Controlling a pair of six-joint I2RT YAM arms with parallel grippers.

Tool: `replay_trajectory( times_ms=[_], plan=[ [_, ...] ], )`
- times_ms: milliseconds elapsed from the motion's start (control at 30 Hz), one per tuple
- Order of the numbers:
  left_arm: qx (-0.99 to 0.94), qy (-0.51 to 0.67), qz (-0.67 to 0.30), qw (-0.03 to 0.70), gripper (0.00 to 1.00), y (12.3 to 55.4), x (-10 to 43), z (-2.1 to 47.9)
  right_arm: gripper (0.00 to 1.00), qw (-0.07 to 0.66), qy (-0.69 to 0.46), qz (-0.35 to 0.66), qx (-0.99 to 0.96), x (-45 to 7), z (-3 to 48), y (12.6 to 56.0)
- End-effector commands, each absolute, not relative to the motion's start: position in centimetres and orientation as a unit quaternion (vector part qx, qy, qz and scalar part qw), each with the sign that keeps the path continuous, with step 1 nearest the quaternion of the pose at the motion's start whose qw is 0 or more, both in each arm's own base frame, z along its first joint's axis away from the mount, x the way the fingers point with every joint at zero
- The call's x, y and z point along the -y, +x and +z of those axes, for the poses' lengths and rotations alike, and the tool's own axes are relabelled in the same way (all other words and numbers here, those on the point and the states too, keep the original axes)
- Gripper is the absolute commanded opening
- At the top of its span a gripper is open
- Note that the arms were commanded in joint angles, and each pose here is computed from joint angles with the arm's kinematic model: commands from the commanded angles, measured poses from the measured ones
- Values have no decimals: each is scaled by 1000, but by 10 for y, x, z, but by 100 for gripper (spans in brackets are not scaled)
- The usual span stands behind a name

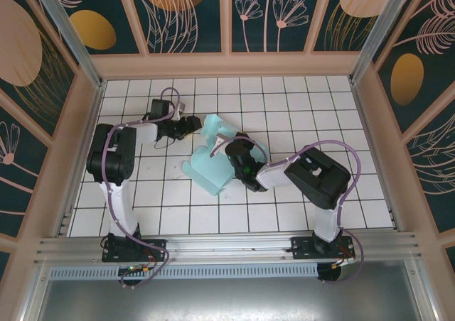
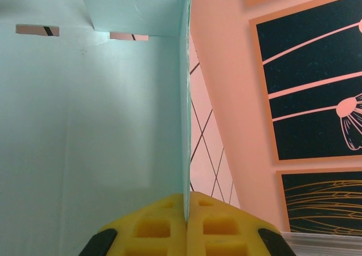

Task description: Fold the paper box

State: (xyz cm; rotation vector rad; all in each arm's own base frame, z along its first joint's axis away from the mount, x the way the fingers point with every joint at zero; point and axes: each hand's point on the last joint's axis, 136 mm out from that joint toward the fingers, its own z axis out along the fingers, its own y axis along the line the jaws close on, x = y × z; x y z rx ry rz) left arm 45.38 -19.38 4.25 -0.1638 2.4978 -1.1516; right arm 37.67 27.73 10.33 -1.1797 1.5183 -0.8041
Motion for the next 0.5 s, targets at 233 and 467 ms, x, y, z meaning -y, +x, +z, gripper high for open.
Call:
replay_trajectory(
  times_ms=[233, 467],
  plan=[
    [-849, 23, -491, 194, 59, 418, 226, 101, 0, 522, -471, -309, -641, -279, 112, 378],
    [-849, 32, -446, 281, 73, 434, 212, 117, 0, 519, -469, -307, -646, -275, 111, 378]
  ],
)
